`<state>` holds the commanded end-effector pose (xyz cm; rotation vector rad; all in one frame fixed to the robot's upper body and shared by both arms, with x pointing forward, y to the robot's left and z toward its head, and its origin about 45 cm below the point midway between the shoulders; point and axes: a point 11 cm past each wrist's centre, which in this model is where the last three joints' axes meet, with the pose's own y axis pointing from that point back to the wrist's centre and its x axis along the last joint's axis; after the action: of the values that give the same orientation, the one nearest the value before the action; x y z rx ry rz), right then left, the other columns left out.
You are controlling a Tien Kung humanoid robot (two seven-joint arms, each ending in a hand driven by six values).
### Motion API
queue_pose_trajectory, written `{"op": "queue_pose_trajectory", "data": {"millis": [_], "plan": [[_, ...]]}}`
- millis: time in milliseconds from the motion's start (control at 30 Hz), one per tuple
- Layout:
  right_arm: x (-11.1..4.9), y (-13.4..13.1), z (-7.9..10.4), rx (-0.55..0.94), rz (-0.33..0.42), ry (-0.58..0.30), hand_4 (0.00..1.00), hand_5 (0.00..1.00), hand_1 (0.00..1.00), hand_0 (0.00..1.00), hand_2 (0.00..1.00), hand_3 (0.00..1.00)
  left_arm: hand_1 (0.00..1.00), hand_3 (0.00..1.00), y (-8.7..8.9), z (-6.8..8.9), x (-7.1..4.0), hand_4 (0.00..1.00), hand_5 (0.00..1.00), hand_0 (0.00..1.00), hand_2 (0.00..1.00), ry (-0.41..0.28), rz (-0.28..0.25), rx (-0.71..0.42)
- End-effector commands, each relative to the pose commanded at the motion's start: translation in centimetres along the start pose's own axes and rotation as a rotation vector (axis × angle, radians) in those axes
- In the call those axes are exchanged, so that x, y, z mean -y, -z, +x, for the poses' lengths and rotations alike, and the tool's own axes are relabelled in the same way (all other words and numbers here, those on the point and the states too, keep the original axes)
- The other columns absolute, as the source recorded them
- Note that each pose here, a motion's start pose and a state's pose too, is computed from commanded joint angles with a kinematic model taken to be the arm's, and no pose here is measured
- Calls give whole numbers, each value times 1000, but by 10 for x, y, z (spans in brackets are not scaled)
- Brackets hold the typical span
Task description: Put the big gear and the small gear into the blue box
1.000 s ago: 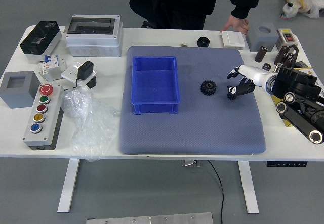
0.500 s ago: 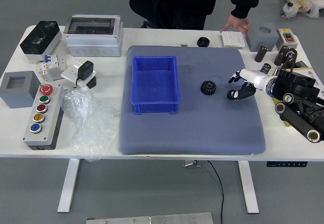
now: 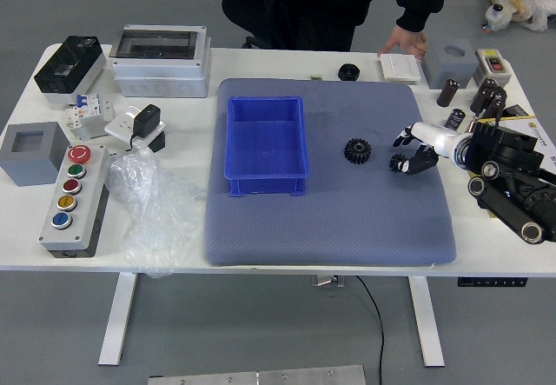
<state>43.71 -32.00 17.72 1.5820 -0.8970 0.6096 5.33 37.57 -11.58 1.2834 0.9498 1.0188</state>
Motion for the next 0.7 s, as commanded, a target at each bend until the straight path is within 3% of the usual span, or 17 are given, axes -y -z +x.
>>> {"op": "queue_pose_trajectory", "data": {"millis": [700], "plan": [[4,3,-8,-20,-35,15,616,197,594,584,823,776,831,782,1,1,0,601,373,862,830,-2,3,2]]}}
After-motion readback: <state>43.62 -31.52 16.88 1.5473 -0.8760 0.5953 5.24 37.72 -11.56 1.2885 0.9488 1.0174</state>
